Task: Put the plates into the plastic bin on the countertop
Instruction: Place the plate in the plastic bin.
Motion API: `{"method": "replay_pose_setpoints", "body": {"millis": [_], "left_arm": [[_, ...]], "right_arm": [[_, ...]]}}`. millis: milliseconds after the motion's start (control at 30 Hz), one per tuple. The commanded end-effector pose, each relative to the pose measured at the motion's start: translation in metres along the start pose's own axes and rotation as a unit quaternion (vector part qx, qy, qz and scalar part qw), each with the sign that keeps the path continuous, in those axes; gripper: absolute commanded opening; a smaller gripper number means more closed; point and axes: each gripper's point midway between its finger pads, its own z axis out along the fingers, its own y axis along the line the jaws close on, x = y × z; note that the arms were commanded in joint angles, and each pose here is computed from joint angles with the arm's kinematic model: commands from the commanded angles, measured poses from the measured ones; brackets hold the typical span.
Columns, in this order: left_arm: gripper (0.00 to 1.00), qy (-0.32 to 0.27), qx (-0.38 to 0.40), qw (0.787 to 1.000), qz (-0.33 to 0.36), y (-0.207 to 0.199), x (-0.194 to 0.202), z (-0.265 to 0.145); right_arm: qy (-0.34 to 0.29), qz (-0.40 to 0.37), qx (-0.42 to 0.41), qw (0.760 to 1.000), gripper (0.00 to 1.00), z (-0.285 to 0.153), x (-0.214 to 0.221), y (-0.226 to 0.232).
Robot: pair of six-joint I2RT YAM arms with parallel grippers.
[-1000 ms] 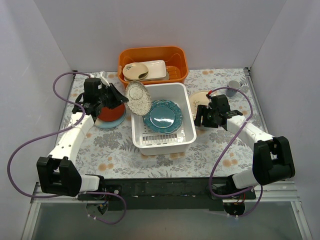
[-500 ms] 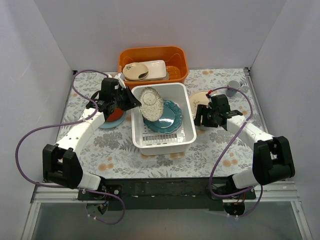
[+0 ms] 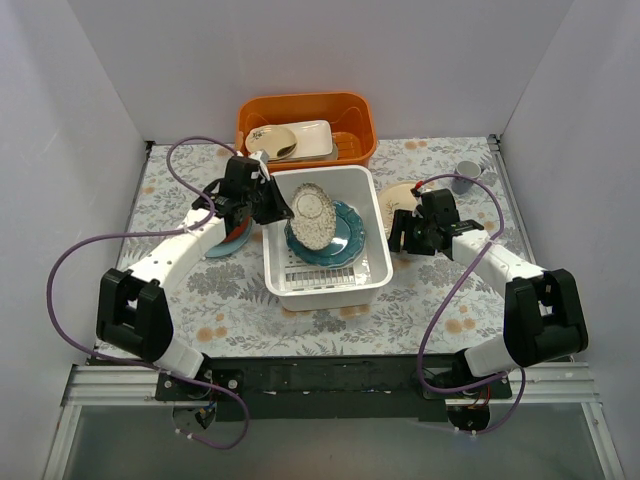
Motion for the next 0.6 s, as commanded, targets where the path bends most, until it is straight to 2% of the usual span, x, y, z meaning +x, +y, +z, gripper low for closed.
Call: {"method": "replay_pose_setpoints", "body": {"millis": [0, 567], "left_arm": [[0.00, -0.019, 0.017, 0.999, 0.029, -0.025, -0.012, 0.000], [0.00, 0.033, -0.025, 0.998, 0.051, -0.022, 0.021, 0.035]], "right_arm": [[-0.007, -0.001, -0.007, 1.000, 0.73, 0.002, -0.002, -0.001], [-0.005, 0.000, -0.009, 1.000, 0.73, 0.004, -0.001, -0.002]]}}
